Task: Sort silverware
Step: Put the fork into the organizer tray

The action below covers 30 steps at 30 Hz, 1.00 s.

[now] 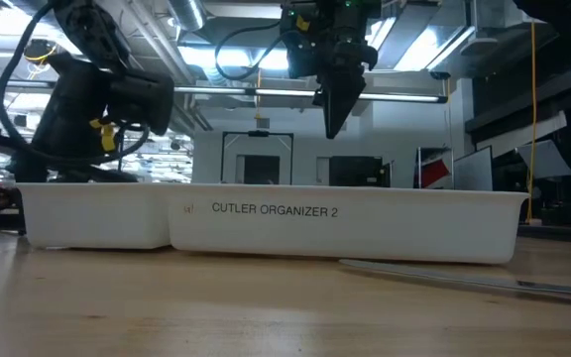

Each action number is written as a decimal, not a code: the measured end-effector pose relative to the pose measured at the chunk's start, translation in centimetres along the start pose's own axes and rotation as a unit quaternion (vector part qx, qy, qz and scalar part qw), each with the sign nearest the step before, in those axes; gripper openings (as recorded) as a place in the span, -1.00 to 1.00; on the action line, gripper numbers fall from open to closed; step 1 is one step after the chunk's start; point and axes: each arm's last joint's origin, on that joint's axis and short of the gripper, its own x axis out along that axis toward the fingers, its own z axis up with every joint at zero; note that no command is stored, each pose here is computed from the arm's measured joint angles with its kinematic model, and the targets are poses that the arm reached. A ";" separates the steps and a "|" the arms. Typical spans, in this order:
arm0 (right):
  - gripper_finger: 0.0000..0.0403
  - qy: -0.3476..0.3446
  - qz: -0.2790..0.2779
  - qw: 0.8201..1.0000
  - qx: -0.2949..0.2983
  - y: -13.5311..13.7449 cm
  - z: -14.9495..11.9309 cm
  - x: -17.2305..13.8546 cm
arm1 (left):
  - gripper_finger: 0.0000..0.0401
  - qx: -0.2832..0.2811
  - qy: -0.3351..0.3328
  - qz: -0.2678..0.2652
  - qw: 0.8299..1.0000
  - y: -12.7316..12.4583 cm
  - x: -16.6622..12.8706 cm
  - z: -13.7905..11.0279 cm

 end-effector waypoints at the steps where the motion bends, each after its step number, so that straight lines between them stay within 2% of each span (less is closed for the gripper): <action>1: -0.43 0.000 -0.001 1.000 0.000 0.0 0.0 0.0 | -0.97 -0.009 -0.001 -0.001 1.000 0.1 -0.1 -0.1; 8: -0.43 0.002 -0.001 1.000 -0.013 0.0 0.0 0.0 | -0.99 -0.081 -0.011 0.013 0.997 0.3 -1.0 -1.2; 20: -0.43 0.008 -0.009 1.000 -0.024 0.0 -0.1 0.0 | -1.00 -0.143 -0.023 0.059 0.988 0.9 -2.6 -3.4; 25: -0.43 0.027 -0.029 0.999 -0.025 -0.1 -0.3 0.0 | -1.00 -0.176 -0.021 0.075 0.981 1.1 -3.1 -4.3; 30: -0.43 0.038 -0.033 0.998 -0.024 -0.1 -0.6 -0.1 | -1.00 -0.228 -0.037 0.102 0.968 1.1 -4.1 -5.5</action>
